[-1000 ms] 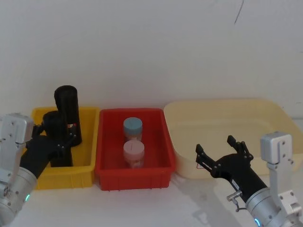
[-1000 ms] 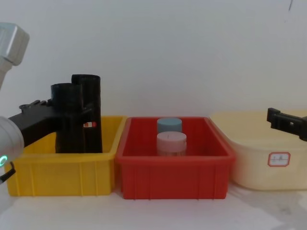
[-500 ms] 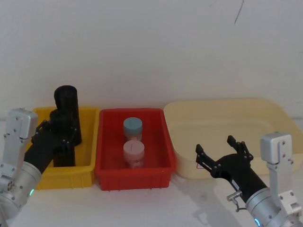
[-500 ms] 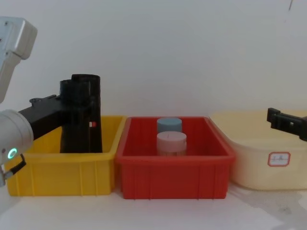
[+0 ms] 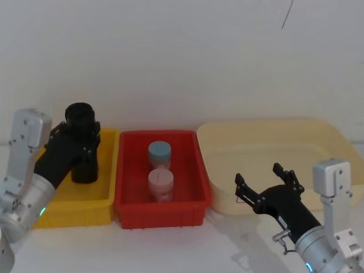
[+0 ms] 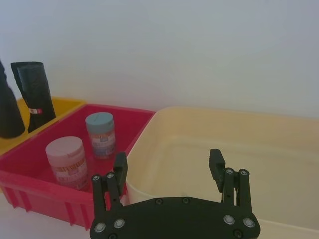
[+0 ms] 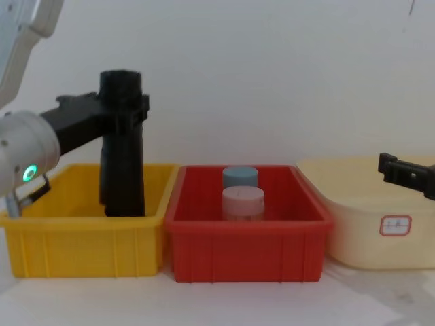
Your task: Pick up the garbage bag with the one hand and transfer it to the other hand.
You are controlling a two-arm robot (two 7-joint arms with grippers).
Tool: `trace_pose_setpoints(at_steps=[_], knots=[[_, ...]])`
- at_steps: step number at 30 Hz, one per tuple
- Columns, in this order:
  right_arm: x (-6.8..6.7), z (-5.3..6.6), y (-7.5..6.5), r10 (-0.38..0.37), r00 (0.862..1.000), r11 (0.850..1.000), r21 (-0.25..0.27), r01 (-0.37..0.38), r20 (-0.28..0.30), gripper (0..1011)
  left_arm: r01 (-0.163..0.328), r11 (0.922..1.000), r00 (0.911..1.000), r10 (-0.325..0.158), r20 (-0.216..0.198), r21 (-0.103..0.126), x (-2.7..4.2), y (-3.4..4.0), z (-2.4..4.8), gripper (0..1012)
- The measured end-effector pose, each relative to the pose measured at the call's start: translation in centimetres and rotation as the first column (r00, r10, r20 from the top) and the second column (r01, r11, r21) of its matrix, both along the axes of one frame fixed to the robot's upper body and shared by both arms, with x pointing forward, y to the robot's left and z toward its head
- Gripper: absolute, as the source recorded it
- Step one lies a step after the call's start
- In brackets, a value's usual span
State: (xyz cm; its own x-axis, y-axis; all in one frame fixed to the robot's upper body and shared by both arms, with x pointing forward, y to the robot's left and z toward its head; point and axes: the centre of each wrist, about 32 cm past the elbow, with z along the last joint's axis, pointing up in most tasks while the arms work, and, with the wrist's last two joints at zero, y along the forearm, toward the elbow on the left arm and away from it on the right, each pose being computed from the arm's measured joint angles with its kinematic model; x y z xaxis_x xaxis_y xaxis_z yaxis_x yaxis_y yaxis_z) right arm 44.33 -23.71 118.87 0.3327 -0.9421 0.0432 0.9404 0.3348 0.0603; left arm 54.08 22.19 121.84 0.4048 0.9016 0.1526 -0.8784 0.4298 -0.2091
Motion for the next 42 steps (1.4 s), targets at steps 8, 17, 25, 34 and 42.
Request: trace_pose_setpoints(at_steps=[8,17,25,34,42], knots=[[0.0,0.0,0.0,0.0,1.0,1.0,0.0,0.0,0.0,1001,0.098,0.9947,0.9922,-0.1,0.074,0.03,1.21,-1.34,2.89,411],[0.0,0.0,0.0,0.0,1.0,1.0,0.0,0.0,0.0,1001,0.209,0.9768,0.9704,-0.213,0.114,0.049,2.73,-3.11,4.68,411],[0.0,0.0,0.0,0.0,1.0,1.0,0.0,0.0,0.0,1001,0.318,0.9468,0.9385,-0.322,0.126,0.046,3.97,-5.01,5.43,411],[0.0,0.0,0.0,0.0,1.0,1.0,0.0,0.0,0.0,1001,0.437,0.8992,0.8941,-0.437,0.1,0.014,4.75,-7.36,5.0,411],[0.0,0.0,0.0,0.0,1.0,1.0,0.0,0.0,0.0,1001,0.504,0.8636,0.8614,-0.501,0.084,-0.017,4.9,-8.72,4.37,411]])
